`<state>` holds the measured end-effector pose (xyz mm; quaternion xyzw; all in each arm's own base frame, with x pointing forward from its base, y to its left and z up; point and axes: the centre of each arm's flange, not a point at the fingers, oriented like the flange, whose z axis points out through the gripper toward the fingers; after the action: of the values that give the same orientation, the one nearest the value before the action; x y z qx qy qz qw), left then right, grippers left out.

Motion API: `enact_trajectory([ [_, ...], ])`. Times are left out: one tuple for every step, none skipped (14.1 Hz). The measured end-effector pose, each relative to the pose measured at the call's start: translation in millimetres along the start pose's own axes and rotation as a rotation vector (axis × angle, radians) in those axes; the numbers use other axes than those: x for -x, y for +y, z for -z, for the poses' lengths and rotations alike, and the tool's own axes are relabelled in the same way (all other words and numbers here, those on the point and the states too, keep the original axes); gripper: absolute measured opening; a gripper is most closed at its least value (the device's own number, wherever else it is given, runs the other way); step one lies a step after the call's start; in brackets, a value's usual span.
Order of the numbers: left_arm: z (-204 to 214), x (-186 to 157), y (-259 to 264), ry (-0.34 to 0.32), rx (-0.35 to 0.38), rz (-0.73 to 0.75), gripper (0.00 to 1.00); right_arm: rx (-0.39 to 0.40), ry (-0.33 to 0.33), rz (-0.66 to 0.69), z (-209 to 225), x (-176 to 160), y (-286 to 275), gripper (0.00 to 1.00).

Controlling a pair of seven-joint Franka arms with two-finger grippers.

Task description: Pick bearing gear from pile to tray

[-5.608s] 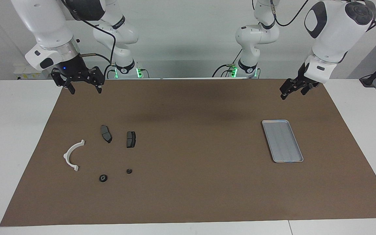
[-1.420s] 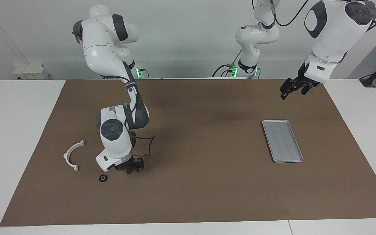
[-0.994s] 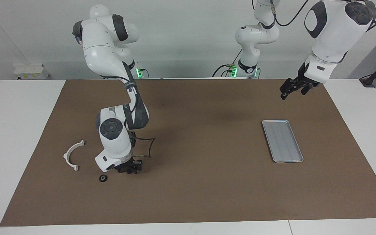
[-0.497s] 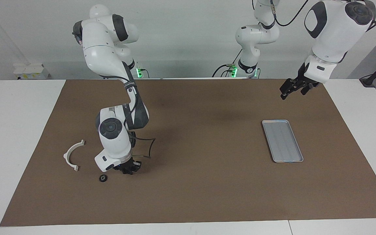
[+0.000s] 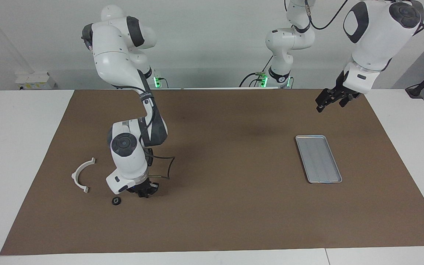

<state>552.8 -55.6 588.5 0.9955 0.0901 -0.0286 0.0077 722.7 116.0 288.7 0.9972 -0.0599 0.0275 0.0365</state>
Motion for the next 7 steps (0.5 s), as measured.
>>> enact_trajectory([
  [0,0,0,0.000,0.000,0.000,1.00,0.010,-0.022,-0.001,3,1,1,0.24],
  [0,0,0,0.000,0.000,0.000,1.00,0.019,-0.039,-0.003,13,-1,1,0.24],
  [0,0,0,0.000,0.000,0.000,1.00,0.025,-0.053,-0.003,33,-2,-1,0.24],
  [0,0,0,0.000,0.000,0.000,1.00,0.025,-0.070,0.004,61,-1,-6,0.24],
  [0,0,0,0.000,0.000,0.000,1.00,0.018,-0.084,0.020,93,6,-16,0.24],
  [0,0,0,0.000,0.000,0.000,1.00,0.011,-0.092,0.041,127,17,-28,0.24],
  [0,0,0,0.000,0.000,0.000,1.00,0.003,-0.099,0.061,159,29,-37,0.24],
])
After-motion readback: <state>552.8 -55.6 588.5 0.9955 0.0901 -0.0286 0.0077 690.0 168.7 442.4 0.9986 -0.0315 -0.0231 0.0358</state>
